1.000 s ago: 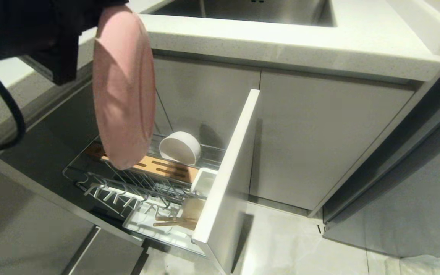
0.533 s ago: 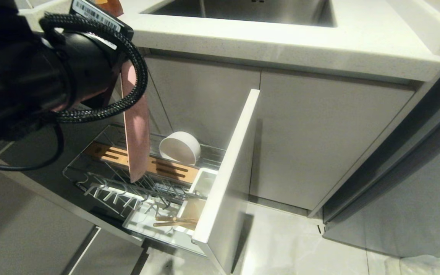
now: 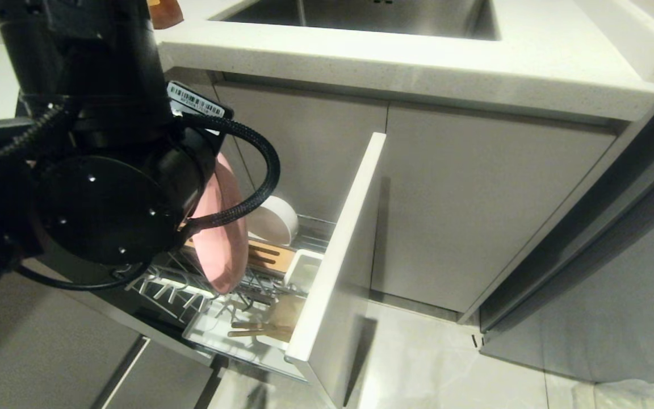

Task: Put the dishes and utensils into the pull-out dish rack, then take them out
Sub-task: Pick up the plate and place it in the cupboard

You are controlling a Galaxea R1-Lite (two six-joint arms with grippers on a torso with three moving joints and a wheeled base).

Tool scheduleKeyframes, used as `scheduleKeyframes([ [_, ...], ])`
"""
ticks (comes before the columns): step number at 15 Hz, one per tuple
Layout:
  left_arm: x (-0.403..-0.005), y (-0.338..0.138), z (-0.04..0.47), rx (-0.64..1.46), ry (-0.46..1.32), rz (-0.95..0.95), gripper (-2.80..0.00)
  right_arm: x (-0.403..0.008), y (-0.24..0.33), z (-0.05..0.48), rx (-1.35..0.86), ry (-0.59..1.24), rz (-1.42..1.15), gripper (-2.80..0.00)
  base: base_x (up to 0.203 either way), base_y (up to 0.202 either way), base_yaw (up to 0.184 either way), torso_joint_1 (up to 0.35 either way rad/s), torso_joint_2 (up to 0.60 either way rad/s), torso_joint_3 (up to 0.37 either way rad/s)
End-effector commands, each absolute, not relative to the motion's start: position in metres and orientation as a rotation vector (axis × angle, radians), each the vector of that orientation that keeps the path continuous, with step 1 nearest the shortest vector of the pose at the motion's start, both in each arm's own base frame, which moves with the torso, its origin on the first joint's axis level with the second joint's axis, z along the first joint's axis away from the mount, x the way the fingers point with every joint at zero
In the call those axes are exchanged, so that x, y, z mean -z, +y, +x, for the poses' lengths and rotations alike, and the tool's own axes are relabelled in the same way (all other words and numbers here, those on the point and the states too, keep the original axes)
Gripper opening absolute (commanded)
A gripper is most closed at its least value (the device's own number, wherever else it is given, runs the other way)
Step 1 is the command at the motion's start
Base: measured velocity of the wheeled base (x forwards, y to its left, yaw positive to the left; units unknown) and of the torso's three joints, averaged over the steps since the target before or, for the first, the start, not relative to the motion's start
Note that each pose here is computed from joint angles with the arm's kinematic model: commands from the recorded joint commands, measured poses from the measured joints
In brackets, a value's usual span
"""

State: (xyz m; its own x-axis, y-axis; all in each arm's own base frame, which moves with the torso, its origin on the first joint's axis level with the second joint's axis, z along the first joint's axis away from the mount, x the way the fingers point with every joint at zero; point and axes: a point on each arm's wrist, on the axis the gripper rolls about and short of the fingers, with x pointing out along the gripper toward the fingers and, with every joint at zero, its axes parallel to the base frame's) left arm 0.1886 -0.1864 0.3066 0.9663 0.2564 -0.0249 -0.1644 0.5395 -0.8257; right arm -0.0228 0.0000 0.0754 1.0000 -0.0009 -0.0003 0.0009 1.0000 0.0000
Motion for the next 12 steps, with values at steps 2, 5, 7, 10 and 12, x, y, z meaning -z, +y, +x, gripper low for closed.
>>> scheduleKeyframes([
  [2,-0.291,-0.186,0.205,-0.308,-0.15,-0.993,-2.8,-0.075,0.0,-0.023,0.001,0.001,0.0,-2.8,0.0,0.0,0.0,0.0,0.0,0.0],
  [5,-0.285,-0.179,0.216,-0.352,-0.201,-1.02,-2.8,-0.075,0.0,-0.023,0.0,0.0,0.0,-2.8,0.0,0.0,0.0,0.0,0.0,0.0],
  [7,-0.278,-0.175,0.22,-0.357,-0.232,-1.051,-2.8,-0.075,0.0,-0.023,0.002,0.0,0.0,-2.8,0.0,0.0,0.0,0.0,0.0,0.0],
  [10,-0.273,-0.166,0.225,-0.386,-0.271,-1.073,-2.8,-0.075,0.0,-0.023,0.0,0.001,0.0,-2.8,0.0,0.0,0.0,0.0,0.0,0.0],
  [12,-0.269,-0.164,0.227,-0.412,-0.29,-1.082,-2.8,-0.075,0.0,-0.023,0.001,0.001,0.0,-2.8,0.0,0.0,0.0,0.0,0.0,0.0],
])
